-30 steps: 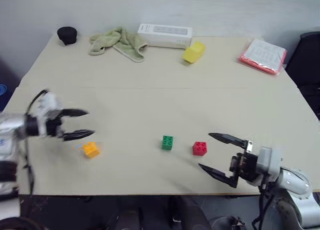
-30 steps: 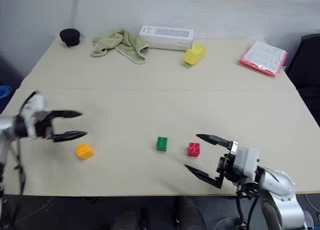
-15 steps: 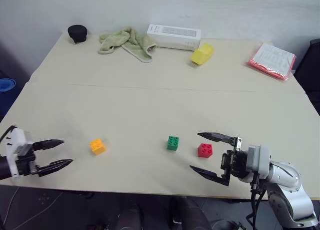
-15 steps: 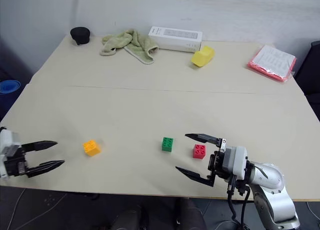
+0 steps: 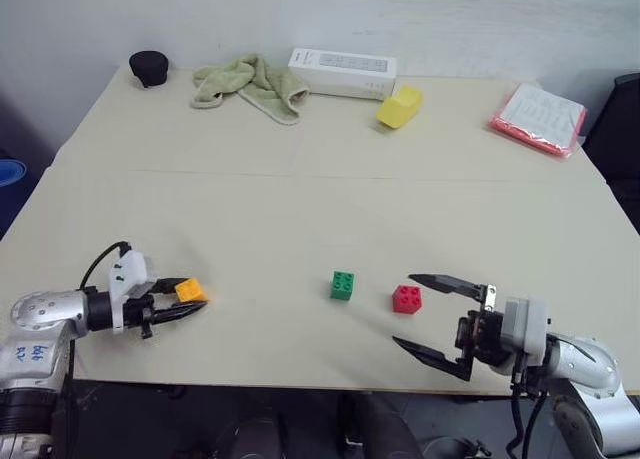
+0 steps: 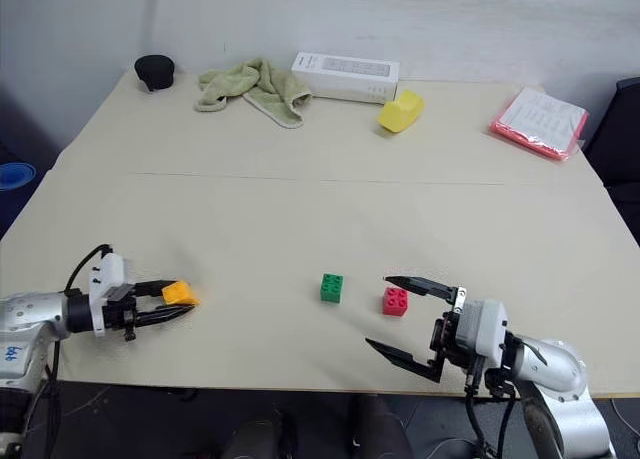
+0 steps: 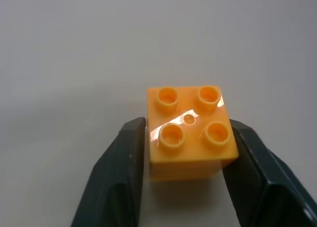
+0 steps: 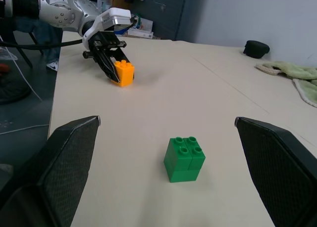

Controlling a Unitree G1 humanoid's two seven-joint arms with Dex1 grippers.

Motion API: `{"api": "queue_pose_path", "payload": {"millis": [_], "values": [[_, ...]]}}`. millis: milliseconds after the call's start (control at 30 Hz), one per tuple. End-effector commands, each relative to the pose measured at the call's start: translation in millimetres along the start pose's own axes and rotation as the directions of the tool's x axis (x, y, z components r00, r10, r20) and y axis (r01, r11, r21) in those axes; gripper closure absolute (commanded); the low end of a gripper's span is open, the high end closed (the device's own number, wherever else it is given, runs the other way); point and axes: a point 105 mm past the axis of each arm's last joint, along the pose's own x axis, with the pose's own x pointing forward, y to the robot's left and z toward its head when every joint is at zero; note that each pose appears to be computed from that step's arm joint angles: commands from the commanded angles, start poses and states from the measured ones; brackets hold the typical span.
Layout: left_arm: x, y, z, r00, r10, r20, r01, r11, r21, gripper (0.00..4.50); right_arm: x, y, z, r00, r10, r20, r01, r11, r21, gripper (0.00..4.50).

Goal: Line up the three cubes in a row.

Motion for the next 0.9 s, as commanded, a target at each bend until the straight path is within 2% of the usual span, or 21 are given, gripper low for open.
{"api": "queue_pose_path", "payload": {"millis": [33, 133, 200, 300, 467, 900], "values": [[21, 0, 33, 0.993, -0.099, 0.060, 0.092, 0.990, 0.104, 2.98, -8, -1, 8, 1.000, -0.025, -0.001, 0.025, 0.998, -0.053, 0.00], [46, -5, 53, 0.971, -0.233, 0.047, 0.218, 0.953, 0.210, 2.98, -14, -2, 6, 0.999, -0.043, -0.018, 0.042, 0.998, -0.055, 0.00], [75, -6, 66, 0.938, -0.347, -0.005, 0.332, 0.893, 0.303, 2.98, -19, -5, 4, 0.997, -0.063, -0.034, 0.061, 0.996, -0.062, 0.00], [91, -4, 67, 0.911, -0.406, -0.068, 0.405, 0.853, 0.329, 2.98, -21, -7, 4, 0.996, -0.083, -0.040, 0.080, 0.994, -0.076, 0.00], [111, -4, 63, 0.894, -0.442, -0.078, 0.440, 0.829, 0.345, 2.98, -25, -7, 3, 0.991, -0.122, -0.045, 0.118, 0.990, -0.083, 0.00], [110, -7, 48, 0.901, -0.419, -0.115, 0.434, 0.856, 0.281, 2.98, -27, -11, -5, 0.986, -0.161, -0.051, 0.156, 0.984, -0.086, 0.00]]}}
